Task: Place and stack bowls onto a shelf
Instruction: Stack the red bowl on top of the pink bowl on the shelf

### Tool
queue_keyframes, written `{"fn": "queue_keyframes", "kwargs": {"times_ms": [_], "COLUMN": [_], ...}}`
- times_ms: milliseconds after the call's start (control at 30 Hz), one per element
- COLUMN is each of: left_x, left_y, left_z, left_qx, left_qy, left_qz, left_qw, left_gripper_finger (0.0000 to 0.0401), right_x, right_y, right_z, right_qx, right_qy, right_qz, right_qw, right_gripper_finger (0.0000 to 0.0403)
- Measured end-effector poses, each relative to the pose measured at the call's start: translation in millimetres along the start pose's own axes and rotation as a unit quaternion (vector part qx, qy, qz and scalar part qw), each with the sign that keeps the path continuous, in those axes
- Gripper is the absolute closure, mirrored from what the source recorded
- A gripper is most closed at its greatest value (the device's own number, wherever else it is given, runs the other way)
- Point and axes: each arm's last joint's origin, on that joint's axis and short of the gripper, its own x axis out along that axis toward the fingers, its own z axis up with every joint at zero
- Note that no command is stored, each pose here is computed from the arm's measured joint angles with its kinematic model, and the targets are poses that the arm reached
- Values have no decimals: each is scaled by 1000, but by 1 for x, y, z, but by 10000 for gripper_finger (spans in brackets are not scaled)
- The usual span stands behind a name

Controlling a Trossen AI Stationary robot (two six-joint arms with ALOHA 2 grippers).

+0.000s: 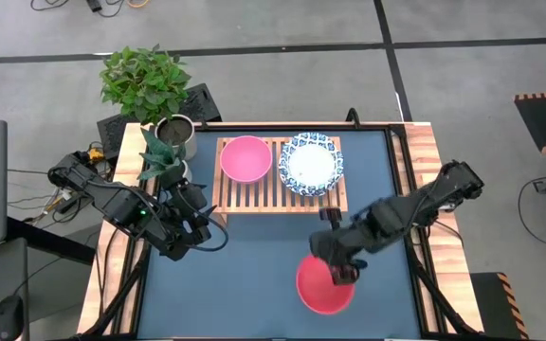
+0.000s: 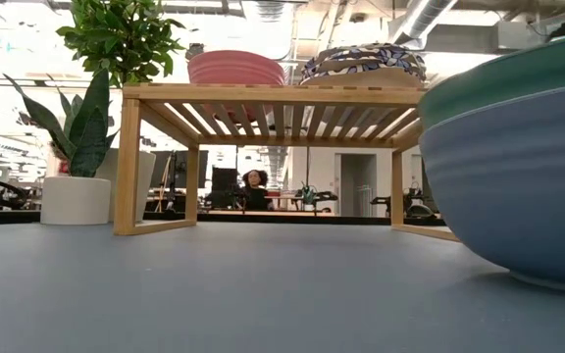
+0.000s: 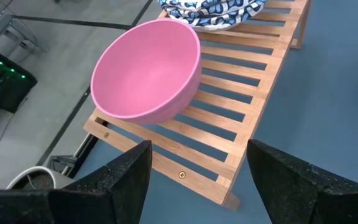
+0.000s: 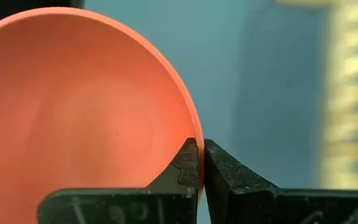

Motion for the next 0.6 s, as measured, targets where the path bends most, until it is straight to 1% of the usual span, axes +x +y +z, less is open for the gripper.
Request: {"fn": "queue_keyframes", "kwargs": {"times_ms": [100,200,267,367,433,500,600], "left_x": [0,0,0,0,0,0,0], "left_y": [0,0,0,0,0,1,2], "left_z": [-1,-1,-1,-1,-1,-1,-2], "left_qx": [3,3,3,3,4,7,14], "left_qy": [3,4,4,4,4,5,8], "left_qz": [0,0,0,0,0,1,4], "left_qw": [1000,1000,1000,1000,1000,1000,1000], "left_gripper_finger": [150,150,150,150,150,150,150], "right_x": [-29,-57,-72,-87,-93,-99,-98], "right_y": [-26,-62,-90,-133,-159,-181,-209], "right_z": [19,37,46,55,58,60,65], "right_qx": [-25,-34,-22,13,31,46,60], "right_qy": [-39,-95,-127,-171,-199,-235,-274], "right_qz": [-40,-85,-110,-151,-158,-148,-135], "right_qw": [998,991,986,973,967,960,950], "right_gripper_finger": [376,376,376,376,376,376,376]}}
